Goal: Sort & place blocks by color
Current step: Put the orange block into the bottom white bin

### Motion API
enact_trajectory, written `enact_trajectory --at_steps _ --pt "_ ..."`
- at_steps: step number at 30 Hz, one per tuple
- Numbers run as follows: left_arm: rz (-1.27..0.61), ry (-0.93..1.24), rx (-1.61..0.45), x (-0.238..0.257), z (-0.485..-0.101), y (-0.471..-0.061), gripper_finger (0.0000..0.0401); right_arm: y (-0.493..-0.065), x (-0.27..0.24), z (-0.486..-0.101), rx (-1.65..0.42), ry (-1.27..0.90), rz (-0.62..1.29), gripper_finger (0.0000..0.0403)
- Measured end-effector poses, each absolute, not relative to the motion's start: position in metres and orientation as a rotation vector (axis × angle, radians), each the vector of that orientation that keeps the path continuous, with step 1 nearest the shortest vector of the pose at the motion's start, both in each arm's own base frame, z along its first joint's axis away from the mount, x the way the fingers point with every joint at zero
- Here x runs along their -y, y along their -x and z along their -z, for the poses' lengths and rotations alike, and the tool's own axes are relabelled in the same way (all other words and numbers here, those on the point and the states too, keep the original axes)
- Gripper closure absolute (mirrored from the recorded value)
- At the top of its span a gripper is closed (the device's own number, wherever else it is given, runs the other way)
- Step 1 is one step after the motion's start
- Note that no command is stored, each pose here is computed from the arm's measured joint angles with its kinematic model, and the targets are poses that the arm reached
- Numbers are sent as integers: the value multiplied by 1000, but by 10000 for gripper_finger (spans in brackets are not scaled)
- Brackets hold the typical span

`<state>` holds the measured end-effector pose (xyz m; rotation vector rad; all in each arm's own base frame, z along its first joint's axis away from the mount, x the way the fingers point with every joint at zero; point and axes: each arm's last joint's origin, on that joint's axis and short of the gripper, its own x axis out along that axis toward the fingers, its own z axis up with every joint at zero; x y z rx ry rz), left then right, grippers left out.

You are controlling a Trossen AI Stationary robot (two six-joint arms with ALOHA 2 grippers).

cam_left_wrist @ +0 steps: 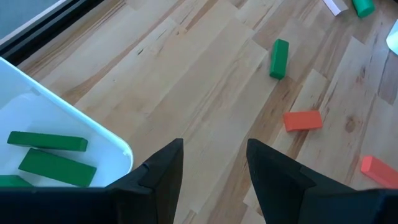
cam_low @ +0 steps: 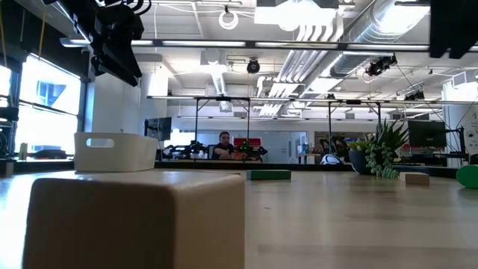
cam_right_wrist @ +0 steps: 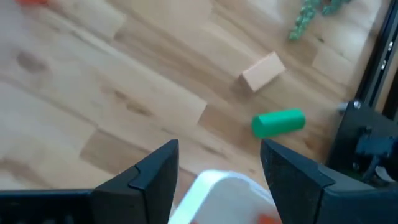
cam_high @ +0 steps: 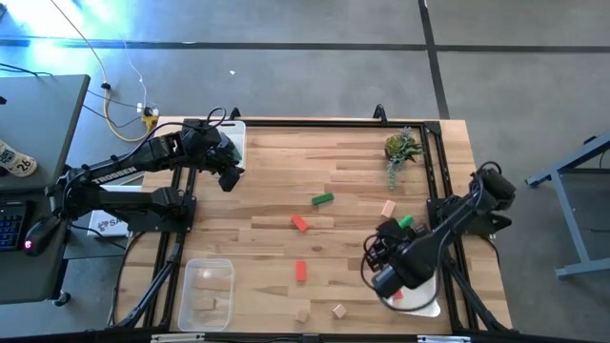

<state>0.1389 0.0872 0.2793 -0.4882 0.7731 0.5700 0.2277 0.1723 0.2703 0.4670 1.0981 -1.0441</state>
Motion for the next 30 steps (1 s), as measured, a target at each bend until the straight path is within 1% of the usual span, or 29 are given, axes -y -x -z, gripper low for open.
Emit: enact_trajectory --at_steps 8,19,23,26,30 --pt "-570 488 -773 -87 -279 -139 238 -245 -138 -281 -1113 -389 1000 190" --pt "-561 481 -763 -86 -280 -140 238 -281 -88 -288 -1150 -274 770 190" --pt "-464 419 -712 -81 -285 -149 238 -290 -72 -288 -1157 -226 727 190" --pt "-360 344 -654 -75 -290 -158 238 -293 -62 -288 -1173 -195 717 190" --pt "-266 233 -589 -66 -297 -168 238 -296 -51 -289 -1185 -175 714 190"
